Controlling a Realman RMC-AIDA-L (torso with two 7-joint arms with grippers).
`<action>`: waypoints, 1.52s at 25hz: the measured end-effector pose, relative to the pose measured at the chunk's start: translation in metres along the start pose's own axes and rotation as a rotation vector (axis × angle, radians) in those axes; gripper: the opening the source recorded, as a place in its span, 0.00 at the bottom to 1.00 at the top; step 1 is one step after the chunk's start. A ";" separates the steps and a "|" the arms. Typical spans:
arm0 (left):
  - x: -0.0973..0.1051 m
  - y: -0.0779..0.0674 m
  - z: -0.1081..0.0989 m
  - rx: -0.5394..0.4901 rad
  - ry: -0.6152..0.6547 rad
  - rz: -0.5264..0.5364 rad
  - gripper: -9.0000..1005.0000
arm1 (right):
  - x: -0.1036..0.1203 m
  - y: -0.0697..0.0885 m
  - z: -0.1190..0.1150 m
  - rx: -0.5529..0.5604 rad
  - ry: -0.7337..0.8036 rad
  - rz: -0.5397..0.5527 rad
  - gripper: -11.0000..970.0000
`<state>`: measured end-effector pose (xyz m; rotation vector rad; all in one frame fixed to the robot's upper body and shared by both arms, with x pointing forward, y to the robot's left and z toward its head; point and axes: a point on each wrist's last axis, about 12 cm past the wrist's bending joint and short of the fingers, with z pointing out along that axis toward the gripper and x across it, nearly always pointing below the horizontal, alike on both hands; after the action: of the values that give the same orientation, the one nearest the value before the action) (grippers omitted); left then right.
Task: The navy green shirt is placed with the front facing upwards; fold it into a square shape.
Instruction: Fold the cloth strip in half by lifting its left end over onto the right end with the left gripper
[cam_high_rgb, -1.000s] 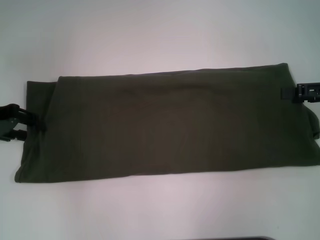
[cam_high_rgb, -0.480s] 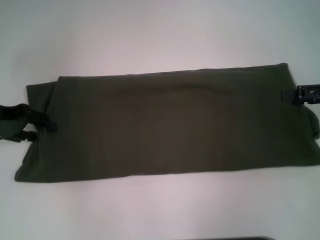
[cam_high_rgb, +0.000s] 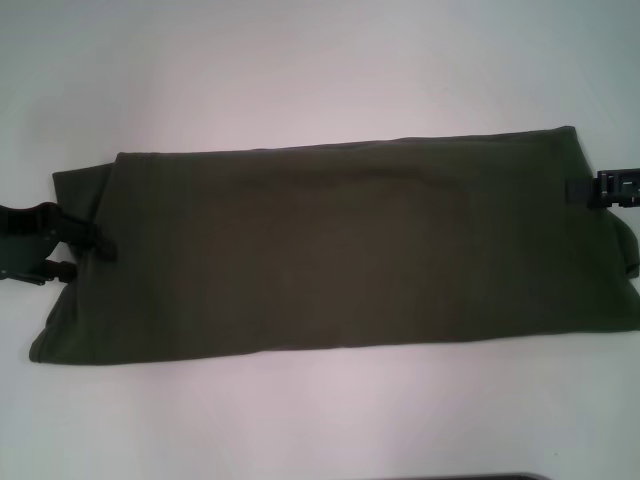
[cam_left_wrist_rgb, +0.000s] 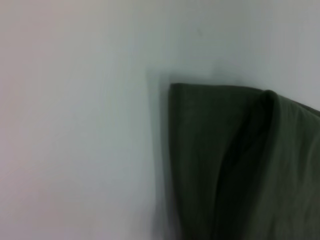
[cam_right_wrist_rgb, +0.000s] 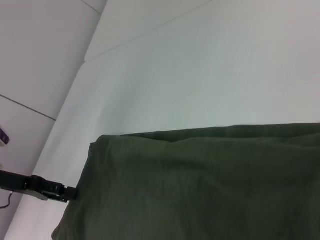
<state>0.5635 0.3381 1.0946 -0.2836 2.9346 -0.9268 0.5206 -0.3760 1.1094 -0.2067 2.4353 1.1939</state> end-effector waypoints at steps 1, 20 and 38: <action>0.000 0.000 0.000 0.000 0.000 -0.002 0.59 | 0.000 0.000 0.000 0.000 0.000 0.000 0.97; -0.006 -0.022 0.014 0.025 0.016 0.034 0.56 | -0.003 0.001 -0.001 0.003 -0.001 -0.008 0.97; -0.005 -0.034 0.009 0.104 0.047 0.093 0.15 | -0.004 0.000 -0.004 0.010 -0.002 -0.010 0.97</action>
<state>0.5750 0.3068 1.1062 -0.1205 2.9002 -1.0821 0.5229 -0.3798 1.1133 -0.2140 2.4353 1.1773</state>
